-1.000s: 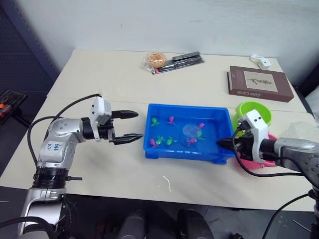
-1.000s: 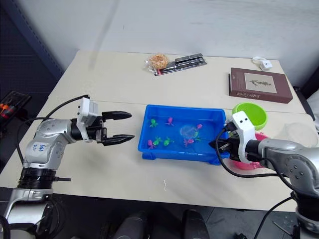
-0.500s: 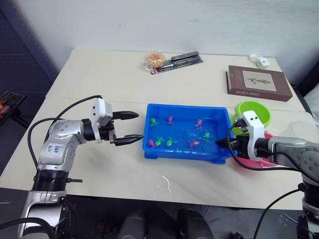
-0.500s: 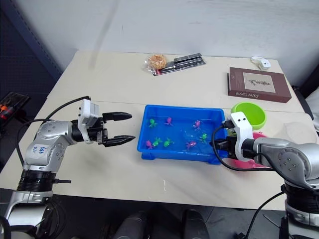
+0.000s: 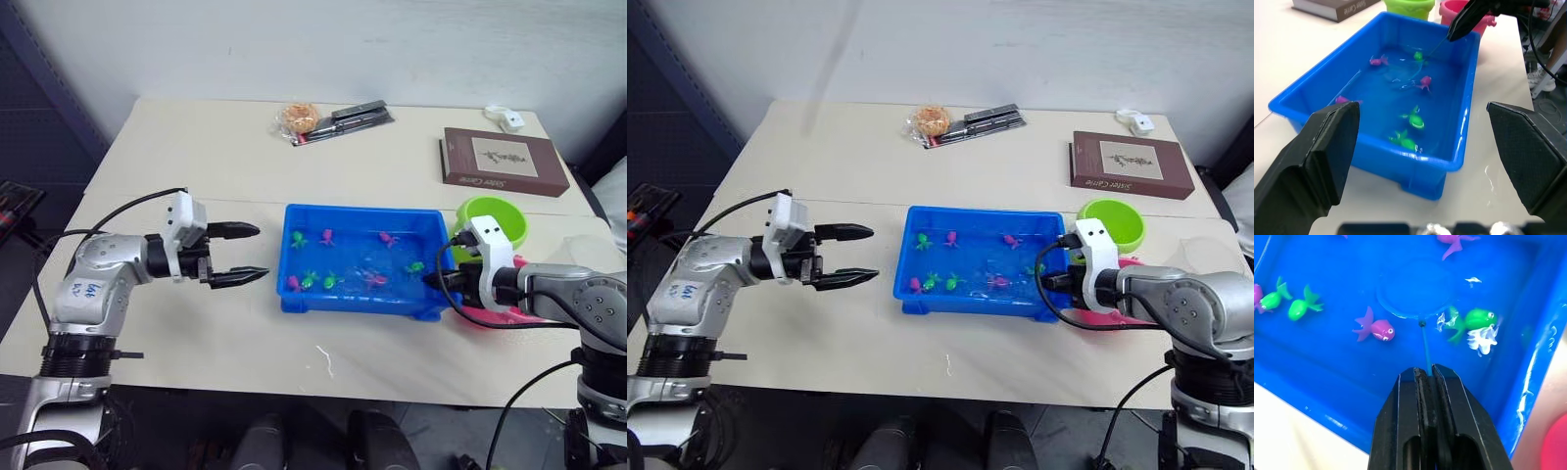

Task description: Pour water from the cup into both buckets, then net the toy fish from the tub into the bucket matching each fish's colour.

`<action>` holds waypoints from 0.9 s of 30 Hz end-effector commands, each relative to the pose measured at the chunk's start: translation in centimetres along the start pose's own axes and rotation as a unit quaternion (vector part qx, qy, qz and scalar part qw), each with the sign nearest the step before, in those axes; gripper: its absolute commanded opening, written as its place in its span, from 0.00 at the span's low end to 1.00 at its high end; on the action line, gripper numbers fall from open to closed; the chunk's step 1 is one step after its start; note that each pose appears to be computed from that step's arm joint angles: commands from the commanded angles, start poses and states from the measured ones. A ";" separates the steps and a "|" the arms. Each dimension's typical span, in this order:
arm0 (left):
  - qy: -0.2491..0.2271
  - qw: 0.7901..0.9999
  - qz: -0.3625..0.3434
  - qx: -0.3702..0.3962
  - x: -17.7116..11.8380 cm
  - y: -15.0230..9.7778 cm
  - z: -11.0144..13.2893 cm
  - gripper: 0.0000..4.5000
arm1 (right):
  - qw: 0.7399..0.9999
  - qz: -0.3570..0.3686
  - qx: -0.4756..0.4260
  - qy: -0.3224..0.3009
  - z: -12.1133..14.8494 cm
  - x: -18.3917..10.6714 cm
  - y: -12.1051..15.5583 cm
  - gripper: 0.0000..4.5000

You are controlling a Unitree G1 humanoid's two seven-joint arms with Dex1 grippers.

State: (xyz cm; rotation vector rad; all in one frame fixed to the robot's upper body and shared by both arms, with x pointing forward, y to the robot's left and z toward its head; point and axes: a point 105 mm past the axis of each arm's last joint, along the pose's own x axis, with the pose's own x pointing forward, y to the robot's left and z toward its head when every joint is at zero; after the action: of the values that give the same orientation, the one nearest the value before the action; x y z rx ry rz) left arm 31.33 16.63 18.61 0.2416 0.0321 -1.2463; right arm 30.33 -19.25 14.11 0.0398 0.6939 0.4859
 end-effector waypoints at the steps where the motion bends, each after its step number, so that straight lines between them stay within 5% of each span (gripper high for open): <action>1: -0.009 1.000 0.015 0.014 -1.2 0.6 1.0 0.99 | 0.999 -0.023 -0.022 -0.034 1.4 -0.4 -0.2 0.00; 15: -0.009 1.000 0.005 0.020 -1.4 0.5 1.6 0.99 | 0.990 -0.051 -0.065 -0.114 3.1 0.3 -0.4 0.00; 27: -0.054 0.997 0.034 0.048 -0.5 1.7 3.4 0.99 | 0.968 0.034 -0.165 -0.187 0.9 -3.7 2.3 0.00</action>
State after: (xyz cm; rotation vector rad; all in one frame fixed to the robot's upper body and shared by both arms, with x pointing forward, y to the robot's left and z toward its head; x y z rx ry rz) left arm 32.28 16.32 20.92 0.2501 -0.0660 -1.2237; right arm 28.28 -19.06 15.24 -0.1092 0.3402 0.5936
